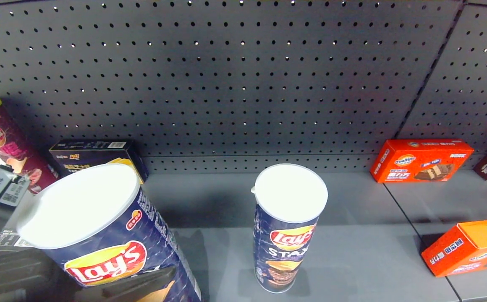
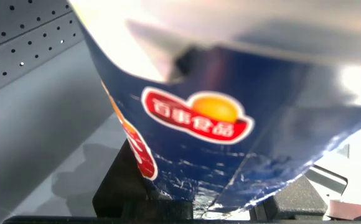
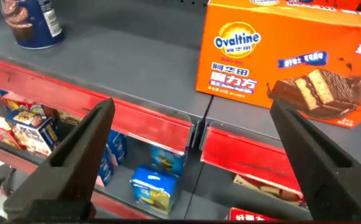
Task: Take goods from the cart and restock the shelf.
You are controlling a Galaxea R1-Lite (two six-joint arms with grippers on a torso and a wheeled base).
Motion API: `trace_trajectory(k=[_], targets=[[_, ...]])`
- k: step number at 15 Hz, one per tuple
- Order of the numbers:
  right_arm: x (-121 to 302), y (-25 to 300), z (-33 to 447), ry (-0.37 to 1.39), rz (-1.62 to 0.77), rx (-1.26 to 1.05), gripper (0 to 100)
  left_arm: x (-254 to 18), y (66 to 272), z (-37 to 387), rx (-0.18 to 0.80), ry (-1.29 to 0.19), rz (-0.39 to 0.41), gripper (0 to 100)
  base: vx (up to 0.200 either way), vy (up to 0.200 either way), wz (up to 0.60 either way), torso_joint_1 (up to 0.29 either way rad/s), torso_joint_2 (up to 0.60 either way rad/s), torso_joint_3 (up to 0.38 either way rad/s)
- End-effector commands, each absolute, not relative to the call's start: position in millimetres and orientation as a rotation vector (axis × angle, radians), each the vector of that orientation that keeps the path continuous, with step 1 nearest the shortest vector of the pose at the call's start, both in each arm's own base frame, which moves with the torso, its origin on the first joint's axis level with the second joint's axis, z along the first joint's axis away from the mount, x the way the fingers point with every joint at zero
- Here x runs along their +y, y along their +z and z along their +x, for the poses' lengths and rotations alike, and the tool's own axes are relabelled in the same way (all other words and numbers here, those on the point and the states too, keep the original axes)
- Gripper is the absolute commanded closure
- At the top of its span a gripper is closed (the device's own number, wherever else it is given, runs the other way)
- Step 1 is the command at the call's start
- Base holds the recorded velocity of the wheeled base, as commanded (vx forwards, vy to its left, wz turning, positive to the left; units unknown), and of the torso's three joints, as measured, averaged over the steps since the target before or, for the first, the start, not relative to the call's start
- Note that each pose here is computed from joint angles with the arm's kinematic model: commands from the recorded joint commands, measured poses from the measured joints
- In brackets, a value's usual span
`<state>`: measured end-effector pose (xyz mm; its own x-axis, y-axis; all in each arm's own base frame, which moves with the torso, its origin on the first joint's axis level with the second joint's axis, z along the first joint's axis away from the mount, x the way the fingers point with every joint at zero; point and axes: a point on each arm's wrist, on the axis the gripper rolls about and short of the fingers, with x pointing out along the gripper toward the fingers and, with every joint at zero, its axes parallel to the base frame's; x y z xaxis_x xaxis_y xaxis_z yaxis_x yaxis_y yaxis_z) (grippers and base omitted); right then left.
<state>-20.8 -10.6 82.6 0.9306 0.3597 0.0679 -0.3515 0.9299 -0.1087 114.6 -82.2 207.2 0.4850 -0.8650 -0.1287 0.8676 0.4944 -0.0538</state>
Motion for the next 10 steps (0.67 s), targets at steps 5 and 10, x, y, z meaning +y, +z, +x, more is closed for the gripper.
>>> trace_trajectory(k=[5,10], targets=[[-8.5,82.5,-21.6,0.495,-0.081,-0.089,0,-81.4,207.5,112.8,0.141,-1.056,0.019,100,0.0,0.0,0.0,0.0,0.0,0.0],[-7.6,81.6,-21.9,0.54,-0.072,-0.083,0,-81.8,207.8,112.6,0.137,-1.061,0.021,100,0.0,0.0,0.0,0.0,0.0,0.0]])
